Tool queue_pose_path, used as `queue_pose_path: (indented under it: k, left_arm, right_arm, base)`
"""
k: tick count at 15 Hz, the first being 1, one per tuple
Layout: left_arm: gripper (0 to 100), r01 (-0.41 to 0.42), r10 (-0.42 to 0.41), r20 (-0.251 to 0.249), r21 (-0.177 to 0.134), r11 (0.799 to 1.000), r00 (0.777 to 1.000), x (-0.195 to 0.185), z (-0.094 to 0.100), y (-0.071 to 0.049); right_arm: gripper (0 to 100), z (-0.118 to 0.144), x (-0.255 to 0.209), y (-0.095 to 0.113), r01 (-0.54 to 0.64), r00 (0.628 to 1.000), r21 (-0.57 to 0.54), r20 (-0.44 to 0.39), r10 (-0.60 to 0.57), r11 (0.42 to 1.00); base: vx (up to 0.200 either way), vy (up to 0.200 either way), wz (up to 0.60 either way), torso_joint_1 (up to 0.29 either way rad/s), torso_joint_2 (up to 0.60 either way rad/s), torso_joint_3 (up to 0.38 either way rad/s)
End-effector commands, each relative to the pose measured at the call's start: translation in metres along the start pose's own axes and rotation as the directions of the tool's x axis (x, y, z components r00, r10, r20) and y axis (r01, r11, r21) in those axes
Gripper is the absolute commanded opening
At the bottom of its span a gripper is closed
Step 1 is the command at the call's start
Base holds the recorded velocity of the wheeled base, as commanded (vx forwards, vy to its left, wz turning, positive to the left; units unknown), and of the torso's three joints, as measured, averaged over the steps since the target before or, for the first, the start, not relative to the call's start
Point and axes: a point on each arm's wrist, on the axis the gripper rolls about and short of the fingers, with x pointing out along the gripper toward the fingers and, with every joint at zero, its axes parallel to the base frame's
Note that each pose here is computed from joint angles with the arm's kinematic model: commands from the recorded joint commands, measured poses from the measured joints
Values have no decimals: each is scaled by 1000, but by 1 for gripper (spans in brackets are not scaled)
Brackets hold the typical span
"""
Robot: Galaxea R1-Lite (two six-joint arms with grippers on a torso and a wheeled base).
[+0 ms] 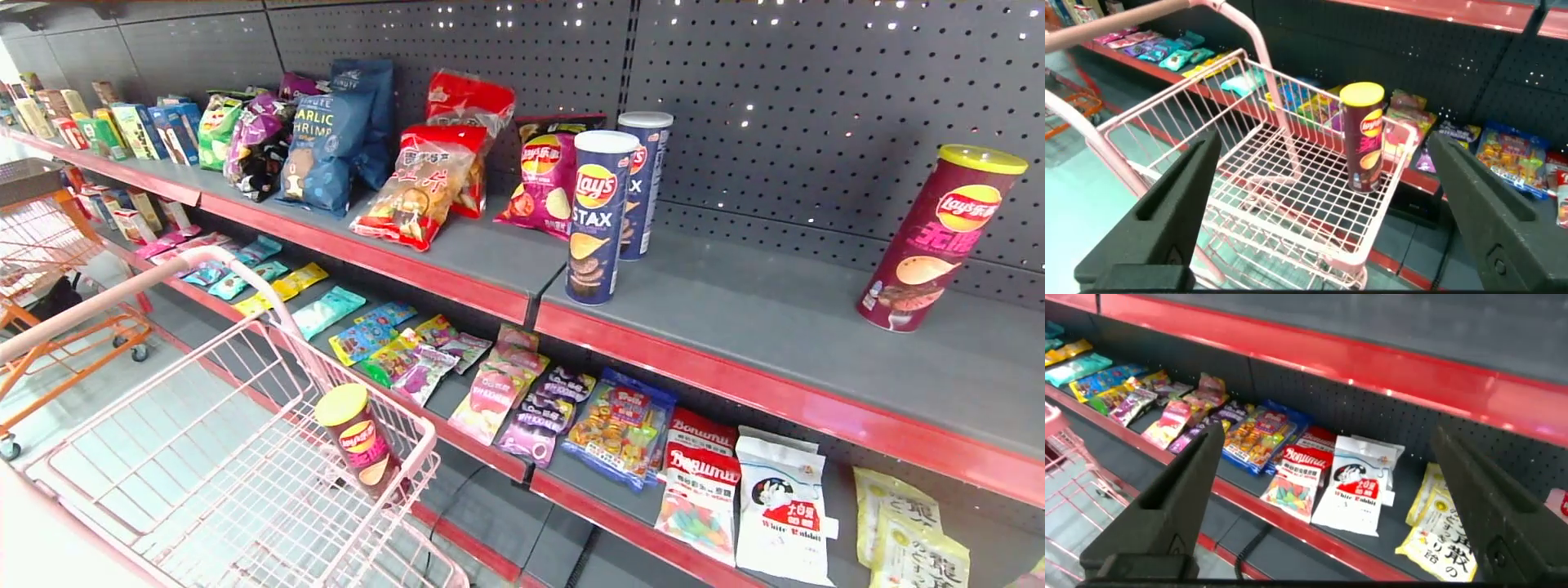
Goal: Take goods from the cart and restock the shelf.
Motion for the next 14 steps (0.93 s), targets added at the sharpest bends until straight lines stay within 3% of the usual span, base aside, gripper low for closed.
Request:
queue_pose_path:
  k: [1,11,14]
  left_arm:
    - [100,0,0,-1,0,1000,1000,0,0,0]
    - [100,1,-1,-1,4,1000,1000,0,0,0]
    - [100,7,-7,-18,10,1000,1000,1,0,0]
  right_arm:
    - [100,0,0,0,0,1000,1,-1,0,1000]
    - [100,0,0,0,0,1000,-1,-1,0,1000]
    - [100,0,0,0,0,1000,0,-2,0,1000]
  base:
    - [0,0,0,-154,403,242]
    - [0,0,0,-187,522,334]
    - [0,0,0,-63,211,154]
